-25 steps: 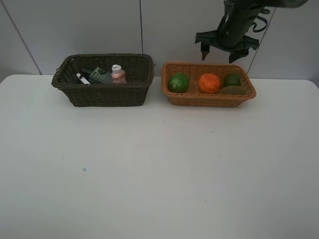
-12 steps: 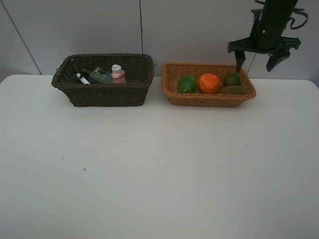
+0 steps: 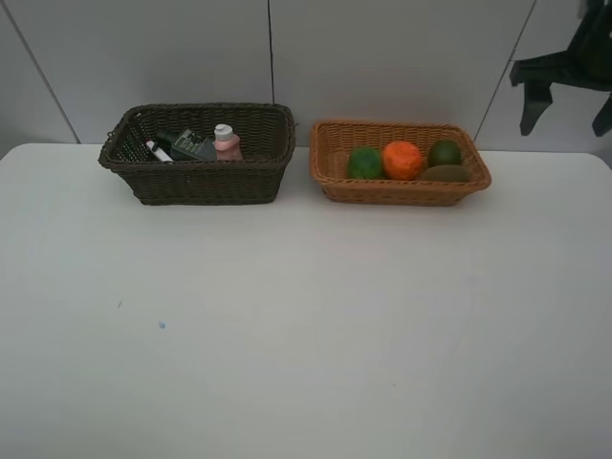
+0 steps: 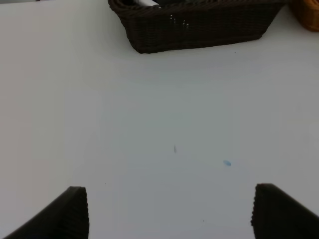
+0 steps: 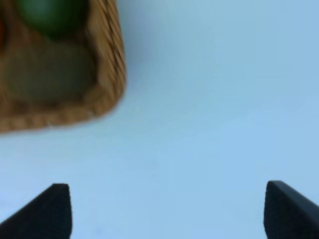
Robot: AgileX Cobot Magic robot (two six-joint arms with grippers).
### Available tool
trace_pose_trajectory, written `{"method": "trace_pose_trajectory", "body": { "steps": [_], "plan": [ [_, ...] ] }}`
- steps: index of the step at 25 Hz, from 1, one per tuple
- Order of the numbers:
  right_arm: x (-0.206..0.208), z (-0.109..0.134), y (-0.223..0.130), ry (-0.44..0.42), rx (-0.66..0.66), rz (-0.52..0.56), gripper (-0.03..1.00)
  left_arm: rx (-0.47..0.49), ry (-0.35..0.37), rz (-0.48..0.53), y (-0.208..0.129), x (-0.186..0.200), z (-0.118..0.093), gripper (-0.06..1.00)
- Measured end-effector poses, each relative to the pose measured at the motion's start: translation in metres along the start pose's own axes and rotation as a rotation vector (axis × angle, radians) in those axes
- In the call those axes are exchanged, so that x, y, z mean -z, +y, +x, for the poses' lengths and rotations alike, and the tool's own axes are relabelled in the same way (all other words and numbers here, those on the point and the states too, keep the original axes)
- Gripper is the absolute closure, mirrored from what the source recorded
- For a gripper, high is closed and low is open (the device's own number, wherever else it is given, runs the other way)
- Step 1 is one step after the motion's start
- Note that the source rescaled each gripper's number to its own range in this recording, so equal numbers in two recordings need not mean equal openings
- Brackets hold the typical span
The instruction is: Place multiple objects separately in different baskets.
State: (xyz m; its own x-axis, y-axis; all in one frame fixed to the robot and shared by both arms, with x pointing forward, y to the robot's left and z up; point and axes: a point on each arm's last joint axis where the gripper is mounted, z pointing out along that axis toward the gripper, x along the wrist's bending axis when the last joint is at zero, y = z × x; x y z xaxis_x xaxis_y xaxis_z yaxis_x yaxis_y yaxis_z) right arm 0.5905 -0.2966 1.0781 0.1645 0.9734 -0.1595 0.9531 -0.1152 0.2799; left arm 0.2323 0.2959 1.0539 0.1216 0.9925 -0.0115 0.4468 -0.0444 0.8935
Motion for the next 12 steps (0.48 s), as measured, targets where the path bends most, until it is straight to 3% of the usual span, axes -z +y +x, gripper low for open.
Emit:
{"method": "trace_pose_trajectory", "body": {
  "steps": [5, 12],
  "plan": [
    [0.028, -0.02, -0.071, -0.009, 0.006, -0.004, 0.06, 0.0, 0.0, 0.0, 0.0, 0.0, 0.0, 0.11],
    [0.068, -0.044, -0.162, 0.034, -0.025, -0.203, 0.06, 0.0, 0.0, 0.0, 0.0, 0.0, 0.0, 0.11]
  ]
}}
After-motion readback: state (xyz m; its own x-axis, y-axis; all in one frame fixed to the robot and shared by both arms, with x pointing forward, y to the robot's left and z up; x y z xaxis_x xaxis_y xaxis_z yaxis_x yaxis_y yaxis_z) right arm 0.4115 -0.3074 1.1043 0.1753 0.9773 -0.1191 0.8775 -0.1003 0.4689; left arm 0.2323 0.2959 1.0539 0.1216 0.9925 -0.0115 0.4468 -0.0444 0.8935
